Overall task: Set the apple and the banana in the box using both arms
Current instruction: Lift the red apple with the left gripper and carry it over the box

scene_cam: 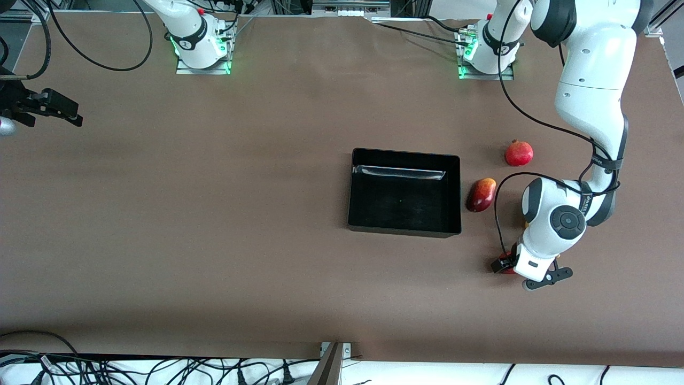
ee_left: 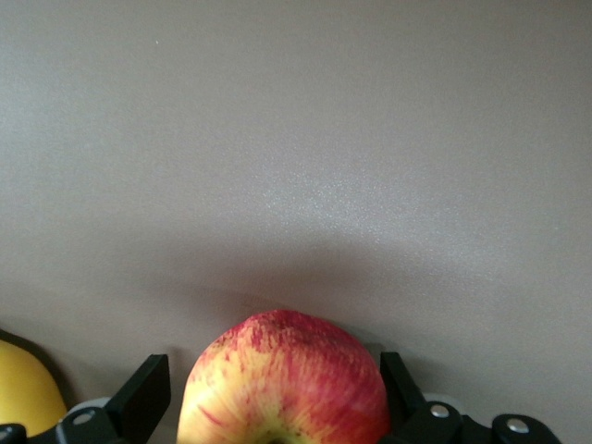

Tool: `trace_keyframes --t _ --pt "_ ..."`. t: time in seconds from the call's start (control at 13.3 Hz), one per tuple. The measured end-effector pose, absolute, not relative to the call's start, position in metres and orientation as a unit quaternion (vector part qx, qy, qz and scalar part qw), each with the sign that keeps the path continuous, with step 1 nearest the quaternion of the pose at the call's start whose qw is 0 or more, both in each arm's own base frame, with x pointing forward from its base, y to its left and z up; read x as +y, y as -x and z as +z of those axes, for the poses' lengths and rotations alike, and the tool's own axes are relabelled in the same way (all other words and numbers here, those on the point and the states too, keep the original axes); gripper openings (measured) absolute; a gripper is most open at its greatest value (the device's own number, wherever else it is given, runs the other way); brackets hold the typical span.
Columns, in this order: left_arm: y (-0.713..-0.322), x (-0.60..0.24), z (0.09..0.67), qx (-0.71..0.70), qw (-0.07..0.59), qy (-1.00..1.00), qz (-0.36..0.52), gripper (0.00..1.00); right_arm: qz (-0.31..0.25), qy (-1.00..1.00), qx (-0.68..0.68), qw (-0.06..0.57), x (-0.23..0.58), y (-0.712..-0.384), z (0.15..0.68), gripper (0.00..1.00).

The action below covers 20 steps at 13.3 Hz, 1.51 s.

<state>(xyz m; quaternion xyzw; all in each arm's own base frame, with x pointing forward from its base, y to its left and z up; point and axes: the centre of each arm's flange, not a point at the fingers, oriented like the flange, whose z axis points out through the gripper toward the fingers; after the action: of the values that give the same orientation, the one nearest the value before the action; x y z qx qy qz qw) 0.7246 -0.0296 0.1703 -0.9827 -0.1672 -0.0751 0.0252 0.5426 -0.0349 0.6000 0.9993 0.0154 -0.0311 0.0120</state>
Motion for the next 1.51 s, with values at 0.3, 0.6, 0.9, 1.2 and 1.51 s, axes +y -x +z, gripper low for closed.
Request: trace_keyframes --t 0.3,0.6,0.9,1.2,1.51 --pt "-0.7239 -0.0295 0.1675 -0.168 0.026 0.983 -0.073 1.00 -0.031 -0.999 0.015 0.012 -0.0349 -0.5426 0.6000 1.00" --pt "-0.7239 -0.0293 0.1675 -0.168 0.026 0.983 -0.073 1.00 -0.031 -0.999 0.015 0.012 -0.0349 -0.5426 0.6000 1.00" --pt "-0.7241 -0.0278 0.1677 -0.201 0.023 0.977 -0.074 0.96 -0.031 -0.999 0.015 0.012 -0.0349 -0.5426 0.6000 1.00" --pt "-0.7250 -0.0279 0.1694 -0.204 0.022 0.976 -0.076 0.69 -0.031 -0.999 0.015 0.012 -0.0349 -0.5426 0.6000 1.00" --pt "-0.7236 -0.0312 0.1706 -0.203 0.026 0.977 -0.064 0.69 -0.037 -0.999 0.015 0.011 -0.0349 -0.5413 0.5991 1.00"
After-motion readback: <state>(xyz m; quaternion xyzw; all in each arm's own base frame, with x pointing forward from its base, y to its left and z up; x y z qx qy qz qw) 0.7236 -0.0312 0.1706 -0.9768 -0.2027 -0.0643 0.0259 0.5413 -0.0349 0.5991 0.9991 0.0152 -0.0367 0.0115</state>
